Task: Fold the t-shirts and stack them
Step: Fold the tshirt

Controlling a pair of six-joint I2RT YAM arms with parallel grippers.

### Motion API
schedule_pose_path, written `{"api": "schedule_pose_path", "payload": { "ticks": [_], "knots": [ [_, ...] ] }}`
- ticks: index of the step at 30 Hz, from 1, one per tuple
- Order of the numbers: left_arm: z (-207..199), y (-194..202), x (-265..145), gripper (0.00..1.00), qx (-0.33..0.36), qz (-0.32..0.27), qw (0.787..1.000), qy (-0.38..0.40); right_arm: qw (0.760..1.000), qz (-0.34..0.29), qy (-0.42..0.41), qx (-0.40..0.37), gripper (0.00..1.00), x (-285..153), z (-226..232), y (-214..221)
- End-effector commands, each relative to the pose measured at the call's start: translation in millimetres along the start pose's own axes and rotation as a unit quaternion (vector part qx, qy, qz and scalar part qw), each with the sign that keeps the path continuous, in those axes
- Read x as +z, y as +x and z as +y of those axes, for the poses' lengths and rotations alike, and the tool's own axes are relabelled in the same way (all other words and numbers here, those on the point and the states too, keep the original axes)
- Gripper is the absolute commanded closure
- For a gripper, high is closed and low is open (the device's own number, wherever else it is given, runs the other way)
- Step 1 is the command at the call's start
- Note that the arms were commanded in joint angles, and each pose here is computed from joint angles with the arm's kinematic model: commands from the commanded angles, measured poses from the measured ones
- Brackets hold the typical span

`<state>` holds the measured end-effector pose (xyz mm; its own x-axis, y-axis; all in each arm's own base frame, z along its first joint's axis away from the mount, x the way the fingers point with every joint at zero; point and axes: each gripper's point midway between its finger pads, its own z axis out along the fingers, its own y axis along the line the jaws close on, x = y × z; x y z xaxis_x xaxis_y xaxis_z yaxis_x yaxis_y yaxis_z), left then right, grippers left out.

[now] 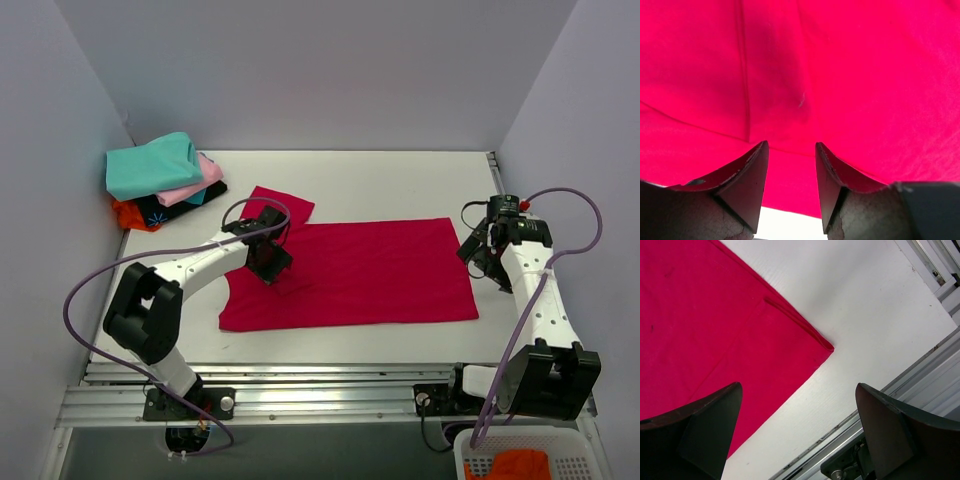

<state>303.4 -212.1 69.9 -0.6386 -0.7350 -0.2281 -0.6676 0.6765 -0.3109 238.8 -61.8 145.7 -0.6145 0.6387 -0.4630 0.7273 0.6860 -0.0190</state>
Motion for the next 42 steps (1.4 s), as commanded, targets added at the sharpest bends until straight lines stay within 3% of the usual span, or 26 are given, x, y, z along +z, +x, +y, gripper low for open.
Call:
{"api": "schedule_pose_path", "payload": {
  "ticks": [1, 14, 32, 42],
  "knots": [
    [-4, -8, 5, 0.49, -0.021, -0.026, 0.999, 0.008, 1.000, -0.003, 0.021, -0.014, 0.08, -5, -6, -3],
    [28, 9, 21, 0.50, 0.008, -0.025, 1.000, -0.014, 0.999, -0.003, 0.026, -0.021, 0.08, -3, -5, -2],
    [14, 12, 35, 0.51, 0.022, -0.031, 0.999, -0.009, 0.999, -0.004, 0.028, -0.037, 0.09, -1, -3, 1],
    [6, 14, 35, 0.60, 0.028, -0.029, 0.999, -0.007, 0.999, -0.004, 0.027, -0.041, 0.10, 2, -1, 3]
  ]
}}
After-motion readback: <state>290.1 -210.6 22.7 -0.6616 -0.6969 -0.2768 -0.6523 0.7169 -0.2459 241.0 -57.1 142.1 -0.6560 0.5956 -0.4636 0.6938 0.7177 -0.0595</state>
